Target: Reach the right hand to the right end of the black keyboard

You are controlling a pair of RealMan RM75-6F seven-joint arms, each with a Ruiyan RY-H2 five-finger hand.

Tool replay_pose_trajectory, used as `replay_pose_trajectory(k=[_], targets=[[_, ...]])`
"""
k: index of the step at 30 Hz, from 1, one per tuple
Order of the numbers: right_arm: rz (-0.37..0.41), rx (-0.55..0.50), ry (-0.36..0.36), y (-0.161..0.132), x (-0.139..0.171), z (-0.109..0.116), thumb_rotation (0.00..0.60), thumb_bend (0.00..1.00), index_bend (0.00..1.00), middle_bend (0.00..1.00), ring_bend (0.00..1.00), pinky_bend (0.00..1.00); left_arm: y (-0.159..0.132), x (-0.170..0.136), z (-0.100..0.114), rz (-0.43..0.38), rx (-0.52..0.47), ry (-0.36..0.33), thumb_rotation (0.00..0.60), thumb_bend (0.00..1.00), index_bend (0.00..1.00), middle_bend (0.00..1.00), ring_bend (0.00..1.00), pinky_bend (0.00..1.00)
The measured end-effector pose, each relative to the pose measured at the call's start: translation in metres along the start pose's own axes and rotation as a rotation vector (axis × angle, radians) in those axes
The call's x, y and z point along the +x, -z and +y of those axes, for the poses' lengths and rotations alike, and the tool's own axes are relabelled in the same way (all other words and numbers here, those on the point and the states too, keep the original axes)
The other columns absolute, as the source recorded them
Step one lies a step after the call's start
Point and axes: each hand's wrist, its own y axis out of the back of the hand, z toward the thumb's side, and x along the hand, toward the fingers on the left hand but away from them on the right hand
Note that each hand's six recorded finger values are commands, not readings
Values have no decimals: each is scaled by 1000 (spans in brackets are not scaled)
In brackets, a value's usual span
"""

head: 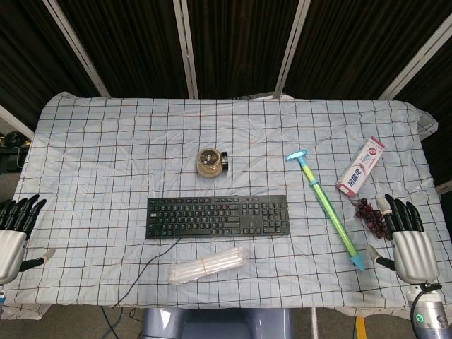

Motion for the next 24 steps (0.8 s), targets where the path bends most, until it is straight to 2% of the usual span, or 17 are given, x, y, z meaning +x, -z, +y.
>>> replay_pose_trajectory(k=[7, 13, 19, 21, 23, 24], targets=[[1, -10, -8, -2, 0, -1, 600, 162, 0, 0, 0, 0, 0, 0, 1, 1, -3, -4, 600, 80, 0, 0, 0, 0], [-8, -24, -50, -4, -3, -4, 600, 162, 0, 0, 0, 0, 0, 1, 1, 0, -4, -3, 600, 79, 0, 0, 0, 0], [-20, -86, -70, -14, -11, -1, 600, 162, 0, 6, 0, 7, 1, 1, 1, 2, -10, -3, 600, 79, 0, 0, 0, 0], [-15, -102, -71, -19, -16, 2, 600, 162, 0, 100, 69, 105, 1, 1, 1, 3, -14, -2, 600, 80, 0, 0, 0, 0], [-3, -99, -71, -25, -23, 5, 600, 162, 3, 346, 304, 353, 0, 1, 1, 0, -11, -3, 600, 79, 0, 0, 0, 0], [4, -96, -72, -29, -26, 6, 600, 162, 7, 434, 394, 431, -1, 1, 2, -2, -10, -4, 600, 79, 0, 0, 0, 0]])
